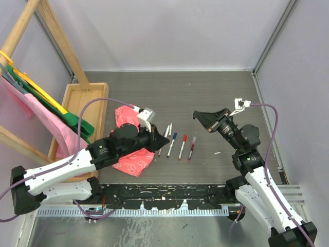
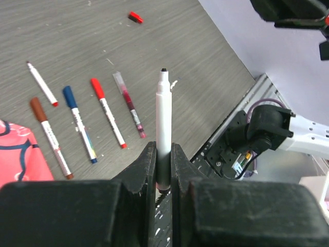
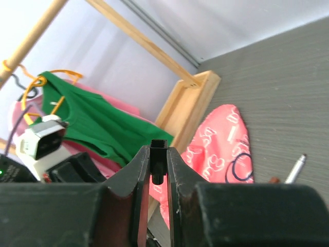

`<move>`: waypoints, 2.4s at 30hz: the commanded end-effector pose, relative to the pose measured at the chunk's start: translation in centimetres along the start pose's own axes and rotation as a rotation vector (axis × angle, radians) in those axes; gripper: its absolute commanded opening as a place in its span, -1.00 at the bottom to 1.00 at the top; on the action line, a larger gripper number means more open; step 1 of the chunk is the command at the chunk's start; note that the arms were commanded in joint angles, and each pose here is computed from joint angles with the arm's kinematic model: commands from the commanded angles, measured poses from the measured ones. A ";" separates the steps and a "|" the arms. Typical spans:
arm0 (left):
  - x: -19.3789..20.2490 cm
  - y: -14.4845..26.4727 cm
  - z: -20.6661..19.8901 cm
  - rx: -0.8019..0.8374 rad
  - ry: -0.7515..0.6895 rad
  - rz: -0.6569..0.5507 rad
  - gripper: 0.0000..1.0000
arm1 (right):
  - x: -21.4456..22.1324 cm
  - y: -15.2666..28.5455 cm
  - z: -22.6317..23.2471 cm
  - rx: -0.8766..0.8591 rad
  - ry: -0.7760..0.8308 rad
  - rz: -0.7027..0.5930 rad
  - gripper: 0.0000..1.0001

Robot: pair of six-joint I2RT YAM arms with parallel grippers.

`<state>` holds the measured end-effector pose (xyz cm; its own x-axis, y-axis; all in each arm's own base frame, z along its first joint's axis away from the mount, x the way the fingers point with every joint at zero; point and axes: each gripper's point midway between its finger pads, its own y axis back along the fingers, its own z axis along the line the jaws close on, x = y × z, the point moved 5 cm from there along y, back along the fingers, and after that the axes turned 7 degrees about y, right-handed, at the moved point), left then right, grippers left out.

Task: Insert the pens into the pen caps
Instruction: Insert the pen cap onto the pen.

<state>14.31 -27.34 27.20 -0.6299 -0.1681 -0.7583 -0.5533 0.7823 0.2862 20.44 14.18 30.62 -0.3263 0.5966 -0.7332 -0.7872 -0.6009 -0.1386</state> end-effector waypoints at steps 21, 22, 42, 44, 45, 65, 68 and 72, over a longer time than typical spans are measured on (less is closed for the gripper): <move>-3.0 0.3 -9.1 0.492 -0.038 -0.153 -1.00 | -4.4 2.4 9.2 -0.571 0.092 -0.306 -1.00; -3.0 0.3 -9.3 0.508 -0.045 -0.155 -1.00 | -4.5 2.4 9.4 -0.571 0.074 -0.305 -1.00; -3.2 1.3 -10.3 0.595 -0.104 -0.160 -1.00 | -4.2 2.4 11.9 -0.582 -0.021 -0.281 -1.00; -3.3 1.5 -10.3 0.594 -0.106 -0.163 -1.00 | -4.1 2.4 11.8 -0.580 -0.026 -0.278 -1.00; -3.3 1.5 -10.3 0.595 -0.108 -0.165 -1.00 | -4.0 2.4 11.8 -0.581 -0.031 -0.277 -1.00; -4.2 1.8 -10.8 0.590 -0.139 -0.172 -1.00 | -3.0 2.4 11.6 -0.588 -0.070 -0.237 -1.00; -4.2 1.7 -10.9 0.588 -0.142 -0.171 -1.00 | -2.9 2.4 11.5 -0.587 -0.072 -0.231 -1.00; -4.3 1.7 -10.9 0.585 -0.145 -0.173 -1.00 | -2.6 2.4 11.3 -0.585 -0.076 -0.224 -1.00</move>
<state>10.41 -32.10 33.96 -0.5107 -0.2062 -0.8346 -0.2398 0.9665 -0.0921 14.09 17.46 38.88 -0.2506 0.7482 -0.6143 -0.4565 -0.6509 -0.6066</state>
